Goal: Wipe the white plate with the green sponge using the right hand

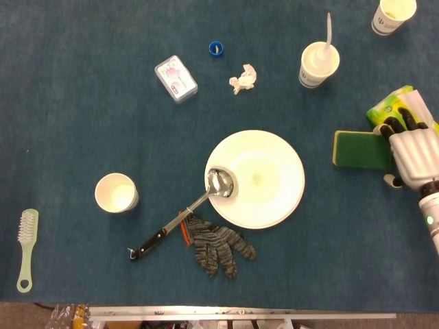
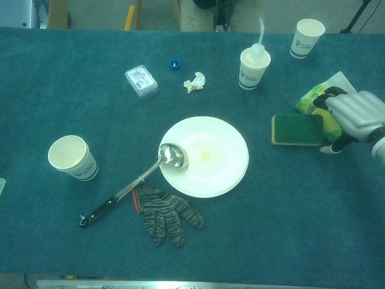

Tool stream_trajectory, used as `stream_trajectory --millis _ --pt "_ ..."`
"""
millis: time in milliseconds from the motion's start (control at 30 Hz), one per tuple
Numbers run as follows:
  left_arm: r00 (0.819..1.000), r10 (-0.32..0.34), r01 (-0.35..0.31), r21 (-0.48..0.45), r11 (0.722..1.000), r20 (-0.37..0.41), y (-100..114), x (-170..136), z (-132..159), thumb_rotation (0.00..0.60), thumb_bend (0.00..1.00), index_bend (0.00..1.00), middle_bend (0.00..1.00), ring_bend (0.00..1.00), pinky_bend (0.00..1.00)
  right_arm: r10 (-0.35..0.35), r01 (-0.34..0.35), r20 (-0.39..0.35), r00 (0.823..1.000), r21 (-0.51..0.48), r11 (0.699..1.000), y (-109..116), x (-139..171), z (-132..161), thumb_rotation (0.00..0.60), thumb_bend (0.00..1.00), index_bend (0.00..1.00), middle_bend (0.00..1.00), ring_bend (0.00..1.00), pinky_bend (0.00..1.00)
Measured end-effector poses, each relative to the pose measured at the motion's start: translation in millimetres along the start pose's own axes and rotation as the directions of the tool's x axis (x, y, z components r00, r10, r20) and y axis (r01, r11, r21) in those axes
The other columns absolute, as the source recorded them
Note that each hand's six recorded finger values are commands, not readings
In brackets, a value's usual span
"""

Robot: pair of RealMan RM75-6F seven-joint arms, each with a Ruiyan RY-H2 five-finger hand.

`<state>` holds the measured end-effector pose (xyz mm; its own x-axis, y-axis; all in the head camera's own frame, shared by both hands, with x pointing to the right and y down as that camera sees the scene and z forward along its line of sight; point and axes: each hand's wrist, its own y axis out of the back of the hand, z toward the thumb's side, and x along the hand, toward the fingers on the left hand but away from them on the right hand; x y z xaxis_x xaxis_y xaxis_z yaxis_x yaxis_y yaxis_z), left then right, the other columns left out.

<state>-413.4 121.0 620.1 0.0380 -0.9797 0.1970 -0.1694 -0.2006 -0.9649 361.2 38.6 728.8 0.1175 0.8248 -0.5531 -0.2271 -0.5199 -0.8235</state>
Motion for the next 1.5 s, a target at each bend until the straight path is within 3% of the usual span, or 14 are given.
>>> stream_trajectory --millis 567,1067,1233,1500 --pt "1.0 -0.004 0.004 -0.006 1.0 -0.003 -2 1 -5 0.6 0.39 0.3 0.21 0.05 0.09 -0.022 0.022 0.002 1.0 0.004 1.0 2 -9 7 0.6 0.0 0.3 0.25 0.09 0.35" --pt "1.0 -0.004 0.004 -0.015 1.0 -0.009 -3 0 -11 0.6 0.39 0.3 0.21 0.05 0.09 0.011 -0.012 0.014 1.0 0.016 1.0 -7 -15 11 0.6 0.01 0.3 0.25 0.09 0.35" --pt "1.0 0.0 0.0 -0.018 1.0 -0.013 -2 -2 -13 0.6 0.39 0.3 0.21 0.05 0.09 0.012 -0.012 0.016 1.0 0.007 1.0 -8 -15 14 0.6 0.09 0.35 0.26 0.14 0.39" --pt "1.0 0.0 0.0 -0.023 1.0 -0.016 -2 -4 -14 0.6 0.39 0.3 0.21 0.05 0.09 -0.026 0.026 0.018 0.999 -0.004 1.0 -2 -15 15 0.6 0.1 0.43 0.32 0.22 0.45"
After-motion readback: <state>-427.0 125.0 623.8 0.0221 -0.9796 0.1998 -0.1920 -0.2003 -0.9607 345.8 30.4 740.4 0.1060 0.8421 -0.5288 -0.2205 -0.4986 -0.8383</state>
